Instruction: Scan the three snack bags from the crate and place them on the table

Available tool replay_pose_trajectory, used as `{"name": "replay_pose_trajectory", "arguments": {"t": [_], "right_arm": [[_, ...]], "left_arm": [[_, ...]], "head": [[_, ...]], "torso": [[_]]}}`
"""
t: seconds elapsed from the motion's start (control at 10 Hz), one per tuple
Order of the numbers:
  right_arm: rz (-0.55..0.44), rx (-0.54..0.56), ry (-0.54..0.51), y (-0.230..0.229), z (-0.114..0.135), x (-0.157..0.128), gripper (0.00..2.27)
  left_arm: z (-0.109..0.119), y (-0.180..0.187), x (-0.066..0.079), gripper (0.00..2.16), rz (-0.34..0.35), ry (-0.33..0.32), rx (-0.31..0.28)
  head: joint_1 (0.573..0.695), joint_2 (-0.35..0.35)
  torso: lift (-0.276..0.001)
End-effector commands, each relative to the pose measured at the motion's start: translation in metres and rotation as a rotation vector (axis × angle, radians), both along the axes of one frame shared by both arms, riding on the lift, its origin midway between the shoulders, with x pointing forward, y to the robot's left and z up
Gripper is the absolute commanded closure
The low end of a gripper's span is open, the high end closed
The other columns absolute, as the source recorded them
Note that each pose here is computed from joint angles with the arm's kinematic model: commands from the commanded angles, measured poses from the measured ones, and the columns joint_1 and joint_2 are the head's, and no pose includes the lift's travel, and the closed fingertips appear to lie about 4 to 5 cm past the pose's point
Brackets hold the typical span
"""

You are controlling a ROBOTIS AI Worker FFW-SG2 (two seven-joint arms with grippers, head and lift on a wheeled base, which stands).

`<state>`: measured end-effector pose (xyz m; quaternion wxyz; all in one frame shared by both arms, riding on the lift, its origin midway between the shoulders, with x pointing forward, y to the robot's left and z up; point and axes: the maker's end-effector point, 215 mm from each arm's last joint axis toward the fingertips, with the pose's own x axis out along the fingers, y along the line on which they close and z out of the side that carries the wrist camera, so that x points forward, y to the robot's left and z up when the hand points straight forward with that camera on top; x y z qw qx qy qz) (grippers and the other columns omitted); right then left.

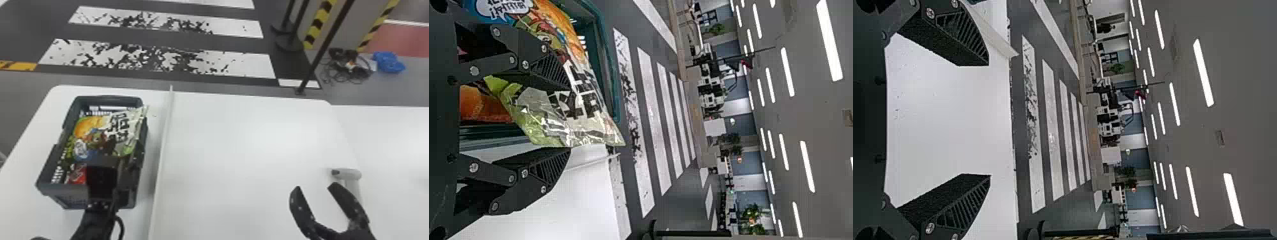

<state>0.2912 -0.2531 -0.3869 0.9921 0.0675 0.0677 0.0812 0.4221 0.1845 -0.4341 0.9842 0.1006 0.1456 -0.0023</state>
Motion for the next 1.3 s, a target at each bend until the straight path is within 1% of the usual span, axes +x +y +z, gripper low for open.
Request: {"name": "replay_pose_trajectory", "arguments": {"t": [0.0, 0.1, 0.2, 0.3, 0.4, 0.5, 0.7, 0.8, 0.9, 1.0, 1.2], "right_arm": [[0.000, 0.001, -0.003, 0.000, 0.001, 0.000, 0.13], [-0.002, 0.005, -0.001, -0.001, 0.000, 0.000, 0.13], [-0.003, 0.006, -0.001, -0.001, 0.000, 0.000, 0.13], [-0.004, 0.006, -0.004, -0.001, 0.001, 0.000, 0.13], [-0.006, 0.007, -0.003, -0.001, 0.001, 0.000, 0.13], [-0.005, 0.007, -0.003, -0.001, 0.001, 0.000, 0.13], [-0.013, 0.011, -0.003, -0.004, -0.001, 0.000, 0.13], [-0.012, 0.011, -0.005, -0.004, -0.001, 0.000, 0.13], [-0.015, 0.012, -0.002, -0.005, -0.003, 0.000, 0.13], [-0.018, 0.016, -0.003, -0.005, -0.003, 0.001, 0.13], [-0.021, 0.023, -0.004, -0.006, -0.002, 0.002, 0.13]], "left_arm": [[-0.007, 0.003, -0.001, 0.64, 0.005, 0.023, 0.008], [-0.006, 0.004, -0.001, 0.64, 0.004, 0.022, 0.009], [-0.007, 0.005, -0.001, 0.80, 0.006, 0.024, 0.006], [-0.004, 0.009, 0.001, 1.50, 0.034, 0.017, -0.004], [-0.003, 0.011, 0.001, 1.85, 0.040, 0.015, -0.007], [0.005, 0.010, 0.001, 1.92, 0.039, -0.005, -0.012], [0.027, 0.005, -0.001, 1.92, 0.029, -0.052, -0.025], [0.044, 0.002, -0.004, 1.92, 0.023, -0.091, -0.033], [0.062, 0.002, -0.011, 1.92, 0.023, -0.125, -0.023], [0.087, 0.002, -0.018, 1.92, 0.029, -0.171, 0.001], [0.141, 0.004, -0.033, 1.92, 0.033, -0.257, 0.013]], "head": [[0.695, -0.112], [0.695, -0.109], [0.695, -0.107], [0.695, -0.106], [0.695, -0.099], [0.695, -0.096], [0.695, -0.098], [0.695, -0.105], [0.695, -0.112], [0.695, -0.114], [0.695, -0.118]], "torso": [[-0.037], [-0.037], [-0.037], [-0.037], [-0.037], [-0.037], [-0.037], [-0.037], [-0.037], [-0.037], [-0.037]]}}
